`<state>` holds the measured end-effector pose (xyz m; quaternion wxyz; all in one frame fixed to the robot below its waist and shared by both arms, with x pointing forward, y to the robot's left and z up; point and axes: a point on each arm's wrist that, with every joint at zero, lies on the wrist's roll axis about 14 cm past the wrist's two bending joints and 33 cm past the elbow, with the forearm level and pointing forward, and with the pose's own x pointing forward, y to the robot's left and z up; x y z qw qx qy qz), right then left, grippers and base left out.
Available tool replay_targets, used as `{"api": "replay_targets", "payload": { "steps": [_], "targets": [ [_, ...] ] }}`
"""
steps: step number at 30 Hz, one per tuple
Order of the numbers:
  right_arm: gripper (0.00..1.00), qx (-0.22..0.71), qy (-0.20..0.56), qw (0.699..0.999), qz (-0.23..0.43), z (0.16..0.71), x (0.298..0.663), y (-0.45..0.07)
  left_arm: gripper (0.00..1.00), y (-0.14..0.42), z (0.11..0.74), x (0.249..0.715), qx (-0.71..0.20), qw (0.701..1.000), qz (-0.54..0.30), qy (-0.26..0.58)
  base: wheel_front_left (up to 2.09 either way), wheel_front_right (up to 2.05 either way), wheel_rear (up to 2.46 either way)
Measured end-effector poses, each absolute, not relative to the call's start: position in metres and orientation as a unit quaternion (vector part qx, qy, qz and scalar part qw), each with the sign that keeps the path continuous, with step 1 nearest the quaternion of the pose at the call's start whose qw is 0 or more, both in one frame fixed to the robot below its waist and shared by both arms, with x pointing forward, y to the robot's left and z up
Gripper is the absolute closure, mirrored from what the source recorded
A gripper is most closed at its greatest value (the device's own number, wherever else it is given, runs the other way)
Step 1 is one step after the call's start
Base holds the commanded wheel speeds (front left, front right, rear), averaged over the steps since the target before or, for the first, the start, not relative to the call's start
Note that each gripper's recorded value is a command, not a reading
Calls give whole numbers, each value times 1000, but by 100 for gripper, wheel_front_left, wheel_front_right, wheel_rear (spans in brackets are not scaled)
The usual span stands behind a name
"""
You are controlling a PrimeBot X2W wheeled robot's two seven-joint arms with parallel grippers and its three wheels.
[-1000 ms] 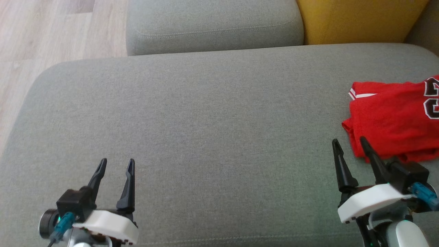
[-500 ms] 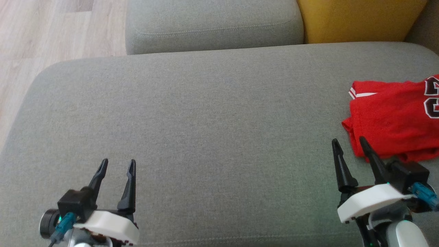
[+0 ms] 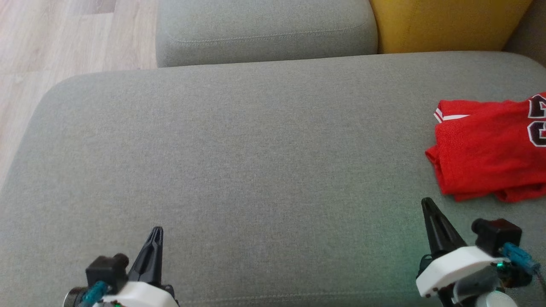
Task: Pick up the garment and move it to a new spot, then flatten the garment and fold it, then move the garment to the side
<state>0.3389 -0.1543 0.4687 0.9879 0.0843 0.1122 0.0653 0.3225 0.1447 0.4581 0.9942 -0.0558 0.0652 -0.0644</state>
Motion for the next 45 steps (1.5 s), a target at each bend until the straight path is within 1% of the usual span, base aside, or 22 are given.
{"api": "replay_targets", "payload": {
  "steps": [18, 33, 45],
  "targets": [
    [100, 185, 113, 975, 57, 467, 341, -155, 100, 154, 455, 330, -149, 984, -37, 88, 0, 0, 0],
    [100, 271, 106, 956, 45, 469, 346, -159, 100, 159, 453, 336, -235, 966, -19, 102, 0, 0, 0],
    [100, 337, 98, 936, 35, 472, 350, -163, 100, 164, 449, 339, -303, 946, -2, 116, 0, 0, 0]
  ]
}}
